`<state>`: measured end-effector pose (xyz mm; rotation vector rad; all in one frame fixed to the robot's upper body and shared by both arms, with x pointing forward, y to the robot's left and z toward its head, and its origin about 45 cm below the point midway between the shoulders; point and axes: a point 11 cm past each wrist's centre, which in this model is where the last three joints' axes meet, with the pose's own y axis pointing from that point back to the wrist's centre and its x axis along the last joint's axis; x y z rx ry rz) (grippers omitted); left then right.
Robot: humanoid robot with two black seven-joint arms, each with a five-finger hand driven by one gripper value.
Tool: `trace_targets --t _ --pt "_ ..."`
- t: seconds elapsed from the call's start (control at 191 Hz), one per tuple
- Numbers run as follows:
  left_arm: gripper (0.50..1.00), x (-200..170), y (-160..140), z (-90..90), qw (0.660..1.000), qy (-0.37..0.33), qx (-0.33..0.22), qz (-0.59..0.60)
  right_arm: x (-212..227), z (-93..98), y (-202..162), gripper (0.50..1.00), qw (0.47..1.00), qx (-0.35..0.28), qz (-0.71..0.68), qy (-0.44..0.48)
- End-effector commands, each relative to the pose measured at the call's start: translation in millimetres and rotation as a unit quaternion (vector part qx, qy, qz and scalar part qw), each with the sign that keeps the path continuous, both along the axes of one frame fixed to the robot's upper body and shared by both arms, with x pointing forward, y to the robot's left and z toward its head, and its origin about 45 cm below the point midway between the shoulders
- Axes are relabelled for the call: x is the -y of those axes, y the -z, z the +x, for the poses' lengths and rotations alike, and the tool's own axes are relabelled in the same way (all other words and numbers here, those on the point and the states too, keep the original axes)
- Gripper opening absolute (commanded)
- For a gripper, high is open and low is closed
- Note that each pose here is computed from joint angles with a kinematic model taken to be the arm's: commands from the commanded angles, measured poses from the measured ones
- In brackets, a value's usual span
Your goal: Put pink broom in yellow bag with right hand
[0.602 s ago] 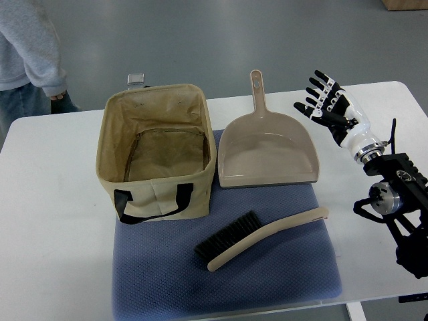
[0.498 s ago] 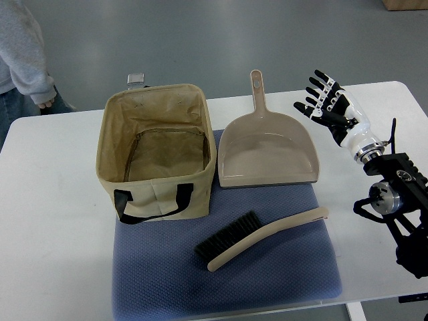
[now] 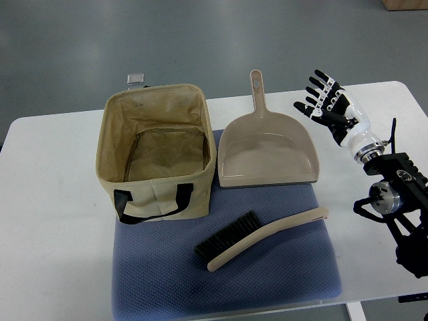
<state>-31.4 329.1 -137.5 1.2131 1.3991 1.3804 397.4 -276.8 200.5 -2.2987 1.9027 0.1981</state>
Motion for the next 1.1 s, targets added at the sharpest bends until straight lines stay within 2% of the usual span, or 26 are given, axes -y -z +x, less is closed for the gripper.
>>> trace_targets --t 0.0,1.095 --pt "1.000 0 0 0.0 1.000 0.000 0.000 0.000 -1 1.5 -2 0.930 1.000 0.003 0.001 -0.001" --pt "1.000 0 0 0.0 1.000 0.000 0.000 0.000 5 2.5 -18 0.930 0.999 0.026 -0.044 -0.016"
